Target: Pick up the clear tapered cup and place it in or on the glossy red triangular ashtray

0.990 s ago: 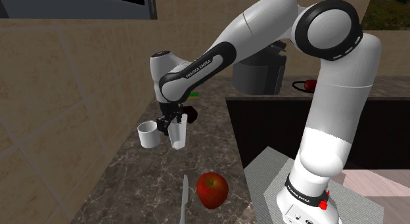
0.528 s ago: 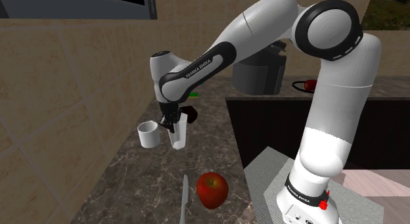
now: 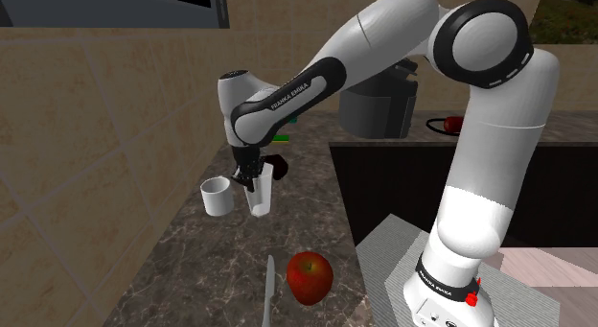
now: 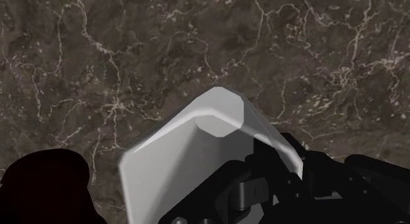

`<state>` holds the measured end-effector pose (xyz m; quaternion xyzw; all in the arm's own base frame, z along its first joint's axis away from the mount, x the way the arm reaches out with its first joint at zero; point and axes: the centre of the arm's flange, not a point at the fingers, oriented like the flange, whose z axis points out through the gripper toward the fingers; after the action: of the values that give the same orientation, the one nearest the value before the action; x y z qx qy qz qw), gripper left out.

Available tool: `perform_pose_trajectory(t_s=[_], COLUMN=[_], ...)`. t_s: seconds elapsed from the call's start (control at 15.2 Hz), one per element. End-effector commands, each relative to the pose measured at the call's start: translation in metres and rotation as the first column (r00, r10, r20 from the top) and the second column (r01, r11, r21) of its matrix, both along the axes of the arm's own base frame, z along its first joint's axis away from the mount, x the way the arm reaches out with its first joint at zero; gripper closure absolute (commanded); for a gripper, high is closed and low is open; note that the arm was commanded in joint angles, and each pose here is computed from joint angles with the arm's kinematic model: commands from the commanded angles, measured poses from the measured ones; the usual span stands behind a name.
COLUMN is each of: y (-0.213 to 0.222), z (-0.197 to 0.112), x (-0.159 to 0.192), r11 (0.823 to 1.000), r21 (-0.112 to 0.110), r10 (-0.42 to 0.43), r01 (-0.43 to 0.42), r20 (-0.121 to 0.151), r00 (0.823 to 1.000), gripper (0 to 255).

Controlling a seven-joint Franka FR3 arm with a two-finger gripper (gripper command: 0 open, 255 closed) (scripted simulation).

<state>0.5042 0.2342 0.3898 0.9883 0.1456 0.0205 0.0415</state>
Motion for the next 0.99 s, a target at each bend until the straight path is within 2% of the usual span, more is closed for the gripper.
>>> perform_pose_trajectory(t_s=[0.0,0.92], y=[-0.001,-0.001], z=[0.011,0.085], x=[0.001,0.001], r11=[1.0,1.0], r21=[0.0,0.0], r10=[0.0,0.0], r01=[0.0,0.0], r20=[0.0,0.0], r00=[1.0,1.0], gripper=[255,255])
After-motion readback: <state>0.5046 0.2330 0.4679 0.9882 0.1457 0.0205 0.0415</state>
